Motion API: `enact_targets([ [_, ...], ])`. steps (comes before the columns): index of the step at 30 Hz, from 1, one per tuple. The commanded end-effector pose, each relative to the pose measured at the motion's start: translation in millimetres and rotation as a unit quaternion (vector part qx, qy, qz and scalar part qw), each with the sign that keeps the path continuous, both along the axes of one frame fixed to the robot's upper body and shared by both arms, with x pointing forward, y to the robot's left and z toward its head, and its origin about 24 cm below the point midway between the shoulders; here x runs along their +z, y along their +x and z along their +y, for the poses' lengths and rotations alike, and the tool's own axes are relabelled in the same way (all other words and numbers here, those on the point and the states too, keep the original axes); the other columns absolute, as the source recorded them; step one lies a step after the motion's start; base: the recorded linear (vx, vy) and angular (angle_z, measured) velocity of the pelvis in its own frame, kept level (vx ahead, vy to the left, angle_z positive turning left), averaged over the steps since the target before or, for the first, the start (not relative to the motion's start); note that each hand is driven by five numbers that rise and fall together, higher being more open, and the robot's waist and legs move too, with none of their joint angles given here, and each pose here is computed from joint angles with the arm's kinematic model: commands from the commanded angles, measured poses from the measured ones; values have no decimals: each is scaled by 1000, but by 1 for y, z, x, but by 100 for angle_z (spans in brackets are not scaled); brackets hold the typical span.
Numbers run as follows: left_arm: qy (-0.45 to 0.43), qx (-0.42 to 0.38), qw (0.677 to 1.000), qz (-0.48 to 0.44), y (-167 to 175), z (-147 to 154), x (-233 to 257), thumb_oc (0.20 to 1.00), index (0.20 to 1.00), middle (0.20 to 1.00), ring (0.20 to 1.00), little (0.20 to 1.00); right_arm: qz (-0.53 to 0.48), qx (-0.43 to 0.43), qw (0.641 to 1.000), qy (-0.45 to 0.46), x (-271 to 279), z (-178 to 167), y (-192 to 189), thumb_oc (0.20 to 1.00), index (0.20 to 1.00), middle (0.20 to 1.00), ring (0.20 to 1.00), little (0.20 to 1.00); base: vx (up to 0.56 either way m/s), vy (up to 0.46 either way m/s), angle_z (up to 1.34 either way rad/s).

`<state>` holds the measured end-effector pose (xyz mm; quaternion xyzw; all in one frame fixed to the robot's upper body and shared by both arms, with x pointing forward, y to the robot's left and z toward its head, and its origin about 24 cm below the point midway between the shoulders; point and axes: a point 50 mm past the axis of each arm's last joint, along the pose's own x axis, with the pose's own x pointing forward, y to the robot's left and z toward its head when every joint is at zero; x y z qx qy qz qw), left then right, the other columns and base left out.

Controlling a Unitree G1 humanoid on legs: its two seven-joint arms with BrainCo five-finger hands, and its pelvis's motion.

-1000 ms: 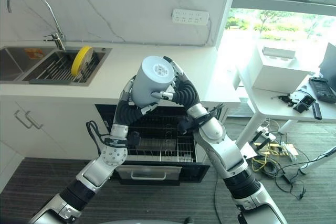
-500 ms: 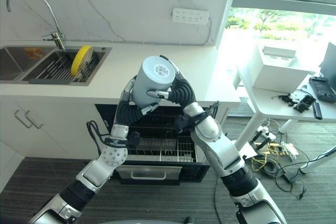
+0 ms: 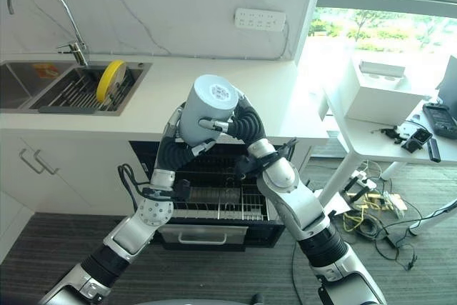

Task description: Place the dishes in the dishwasher.

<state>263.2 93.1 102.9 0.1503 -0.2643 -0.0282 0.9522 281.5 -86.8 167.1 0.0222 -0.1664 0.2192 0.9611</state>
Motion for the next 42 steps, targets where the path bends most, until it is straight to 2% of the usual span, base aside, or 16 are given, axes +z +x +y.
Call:
enact_targets([
  [1, 23, -101, 990, -93, 1, -34, 36, 200, 200, 200, 200, 200, -141, 51, 987, 51, 65, 24, -7, 200, 200, 200, 200, 200, 0, 0, 0],
  [11, 15, -95, 992, -83, 5, -32, 34, 200, 200, 200, 200, 200, -176, 53, 983, 9, 69, 25, -9, 200, 200, 200, 200, 200, -11, 0, 0],
  [15, -22, -99, 993, -55, 7, -31, 31, 200, 200, 200, 200, 200, -185, 39, 982, -3, 68, 22, -8, 200, 200, 200, 200, 200, 0, 0, 0],
  [16, -28, -100, 993, -50, 7, -31, 30, 369, 369, 369, 369, 369, -190, 34, 981, -11, 68, 22, -8, 200, 200, 200, 200, 200, 0, 0, 0],
  [17, -31, -99, 993, -48, 7, -30, 30, 846, 846, 846, 846, 846, -193, 28, 981, -19, 67, 21, -8, 200, 200, 200, 200, 200, 0, 0, 0],
  [18, -33, -98, 994, -45, 7, -30, 30, 1000, 1000, 1000, 1000, 1000, -193, 26, 981, -22, 67, 20, -7, 200, 200, 200, 200, 200, 0, 0, 0],
  [25, -66, -50, 996, -23, 3, 11, 18, 1000, 1000, 1000, 1000, 1000, -170, -35, 984, -37, 44, -9, -6, 200, 200, 200, 200, 200, 0, 0, 0],
  [30, -111, 34, 993, 2, 3, 51, 10, 1000, 1000, 1000, 1000, 1000, -146, -69, 986, -52, 26, -31, -7, 200, 200, 200, 200, 200, 3, 6, 0],
  [33, -115, 57, 992, 10, 3, 64, 8, 1000, 1000, 1000, 1000, 1000, -135, -82, 986, -58, 20, -40, -7, 200, 200, 200, 200, 200, 27, 18, 5],
  [35, -82, 71, 994, 34, 4, 73, 2, 1000, 1000, 1000, 1000, 1000, -125, -94, 986, -65, 13, -48, -8, 200, 200, 200, 200, 200, 36, 27, 5],
  [38, 44, 66, 990, 116, 7, 82, -22, 1000, 1000, 1000, 1000, 1000, -107, -102, 985, -86, 3, -58, -9, 200, 200, 200, 200, 200, 43, 40, 2],
  [39, 103, 61, 980, 159, 7, 87, -36, 1000, 1000, 1000, 1000, 1000, -99, -101, 986, -90, 0, -61, -10, 200, 200, 200, 200, 200, 50, 61, 0],
  [41, 148, 46, 962, 225, 3, 96, -55, 1000, 1000, 1000, 1000, 1000, -87, -97, 986, -99, -4, -67, -13, 200, 200, 200, 200, 200, 93, 74, -1],
  [42, 159, 20, 938, 306, -1, 102, -75, 1000, 1000, 1000, 1000, 1000, -80, -93, 987, -107, -7, -69, -14, 200, 200, 200, 200, 200, 126, 81, -2],
])
